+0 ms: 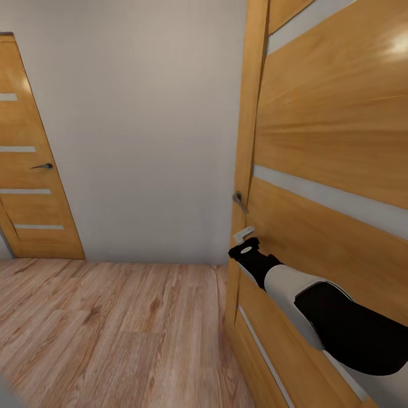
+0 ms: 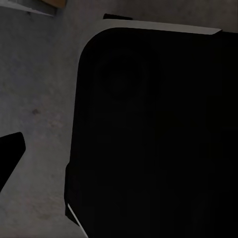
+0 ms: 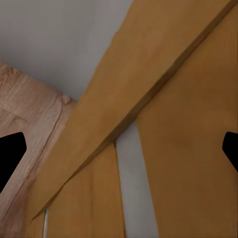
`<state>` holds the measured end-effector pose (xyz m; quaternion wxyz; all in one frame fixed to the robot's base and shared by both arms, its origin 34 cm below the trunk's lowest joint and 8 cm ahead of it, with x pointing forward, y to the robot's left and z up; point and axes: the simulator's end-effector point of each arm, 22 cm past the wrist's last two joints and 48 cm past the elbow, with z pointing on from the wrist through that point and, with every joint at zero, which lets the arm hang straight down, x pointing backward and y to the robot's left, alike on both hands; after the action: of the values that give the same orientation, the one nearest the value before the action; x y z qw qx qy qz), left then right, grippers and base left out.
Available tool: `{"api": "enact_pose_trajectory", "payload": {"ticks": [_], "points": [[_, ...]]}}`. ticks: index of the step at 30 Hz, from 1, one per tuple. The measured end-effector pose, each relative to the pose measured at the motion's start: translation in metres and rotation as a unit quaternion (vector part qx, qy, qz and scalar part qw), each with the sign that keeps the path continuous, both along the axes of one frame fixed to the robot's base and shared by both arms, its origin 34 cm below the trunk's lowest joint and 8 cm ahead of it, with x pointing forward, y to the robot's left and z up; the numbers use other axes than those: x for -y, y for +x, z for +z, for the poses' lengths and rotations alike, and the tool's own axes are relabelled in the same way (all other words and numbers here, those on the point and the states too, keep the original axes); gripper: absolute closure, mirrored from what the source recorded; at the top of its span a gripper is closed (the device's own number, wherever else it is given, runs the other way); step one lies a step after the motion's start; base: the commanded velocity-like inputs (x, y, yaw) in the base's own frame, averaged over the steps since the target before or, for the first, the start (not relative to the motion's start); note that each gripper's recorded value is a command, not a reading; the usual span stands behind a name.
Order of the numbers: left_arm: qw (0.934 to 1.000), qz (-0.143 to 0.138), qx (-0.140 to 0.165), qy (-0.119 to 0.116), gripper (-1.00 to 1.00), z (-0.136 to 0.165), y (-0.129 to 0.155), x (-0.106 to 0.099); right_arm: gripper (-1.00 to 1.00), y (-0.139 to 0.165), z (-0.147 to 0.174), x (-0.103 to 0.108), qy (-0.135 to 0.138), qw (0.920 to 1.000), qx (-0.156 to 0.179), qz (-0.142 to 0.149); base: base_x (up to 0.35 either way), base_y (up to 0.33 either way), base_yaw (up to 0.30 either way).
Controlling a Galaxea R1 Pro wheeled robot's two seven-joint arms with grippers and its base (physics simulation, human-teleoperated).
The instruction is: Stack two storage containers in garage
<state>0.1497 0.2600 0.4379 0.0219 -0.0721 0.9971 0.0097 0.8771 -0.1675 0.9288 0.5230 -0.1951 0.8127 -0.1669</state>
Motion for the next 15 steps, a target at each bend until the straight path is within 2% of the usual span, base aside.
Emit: {"api": "enact_pose_trajectory", "payload": {"ticks": [7,15], "points": [[1.0,0.0,0.0,-0.001,-1.0,0.0,-0.0002,0.0009,-1.0,-0.0001,0.0001,0.0001,0.001,1.0,0.001,-0.001,0.236,0.0,0.0],[1.0,0.0,0.0,-0.001,-1.0,-0.0001,-0.0001,0.0011,-1.0,-0.0013,-0.0041,0.0034,-0.005,1.0,-0.003,-0.003,0.043,0.0,0.0]]}}
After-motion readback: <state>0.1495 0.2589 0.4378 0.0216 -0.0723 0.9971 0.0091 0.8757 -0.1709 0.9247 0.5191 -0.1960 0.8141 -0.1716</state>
